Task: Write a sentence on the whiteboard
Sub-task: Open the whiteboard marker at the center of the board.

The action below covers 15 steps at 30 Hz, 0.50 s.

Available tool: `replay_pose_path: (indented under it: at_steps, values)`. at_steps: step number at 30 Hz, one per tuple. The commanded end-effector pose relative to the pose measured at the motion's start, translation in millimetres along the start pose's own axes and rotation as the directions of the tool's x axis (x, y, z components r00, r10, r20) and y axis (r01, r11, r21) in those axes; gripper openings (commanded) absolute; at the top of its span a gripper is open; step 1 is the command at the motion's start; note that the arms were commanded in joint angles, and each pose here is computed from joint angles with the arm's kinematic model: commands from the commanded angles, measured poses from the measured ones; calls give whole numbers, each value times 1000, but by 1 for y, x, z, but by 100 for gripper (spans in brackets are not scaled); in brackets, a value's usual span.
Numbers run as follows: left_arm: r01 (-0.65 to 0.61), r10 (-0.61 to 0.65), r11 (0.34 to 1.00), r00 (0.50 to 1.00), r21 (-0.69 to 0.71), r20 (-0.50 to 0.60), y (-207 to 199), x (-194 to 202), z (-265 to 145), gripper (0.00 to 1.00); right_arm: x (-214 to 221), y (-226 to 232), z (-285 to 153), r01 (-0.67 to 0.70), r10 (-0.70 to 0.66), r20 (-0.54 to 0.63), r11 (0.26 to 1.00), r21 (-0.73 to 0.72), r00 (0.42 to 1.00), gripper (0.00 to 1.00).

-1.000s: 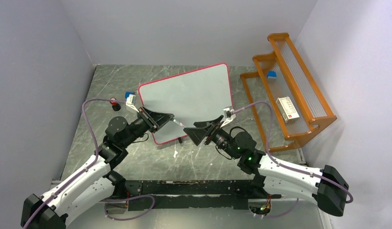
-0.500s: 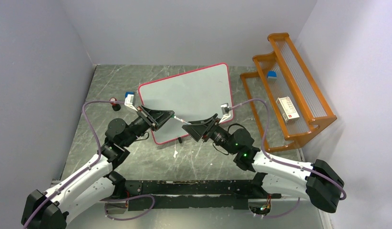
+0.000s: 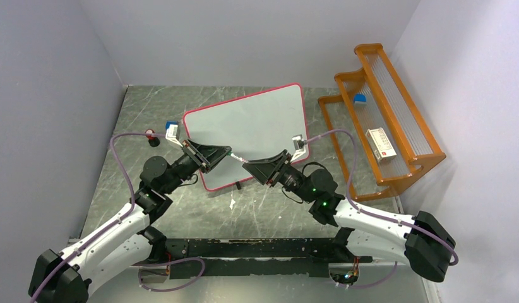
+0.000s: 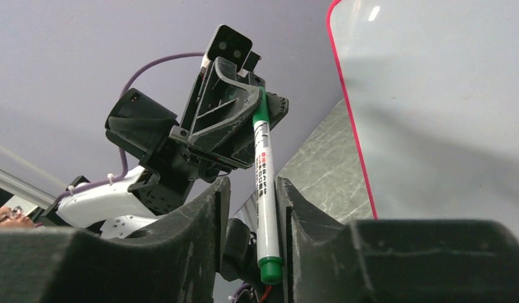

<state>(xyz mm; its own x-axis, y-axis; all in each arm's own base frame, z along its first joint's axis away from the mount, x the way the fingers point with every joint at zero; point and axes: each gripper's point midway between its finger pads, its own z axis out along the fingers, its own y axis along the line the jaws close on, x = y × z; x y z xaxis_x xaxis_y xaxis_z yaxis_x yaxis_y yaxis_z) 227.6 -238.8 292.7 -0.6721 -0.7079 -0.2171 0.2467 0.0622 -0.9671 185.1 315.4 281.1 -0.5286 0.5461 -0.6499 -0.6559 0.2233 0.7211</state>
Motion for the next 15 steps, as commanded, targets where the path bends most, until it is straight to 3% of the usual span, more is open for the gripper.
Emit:
replay_pose_path:
  at_steps: [1,10,14,15]
  values:
    - [-10,10,999,1000,47,1,-12,-2,-2,5,-13,14,5,5,-3,33,999,-49,999,34]
    - [14,-13,999,1000,42,-13,-8,1,-1,5,-11,15,6,8,-6,33,998,-65,999,17]
    - [42,-42,998,999,50,-6,-6,1,-2,5,-13,17,3,13,-10,46,997,-77,999,0]
    - [49,-49,998,999,50,0,-5,0,-2,5,-14,17,1,14,-9,50,997,-81,999,0]
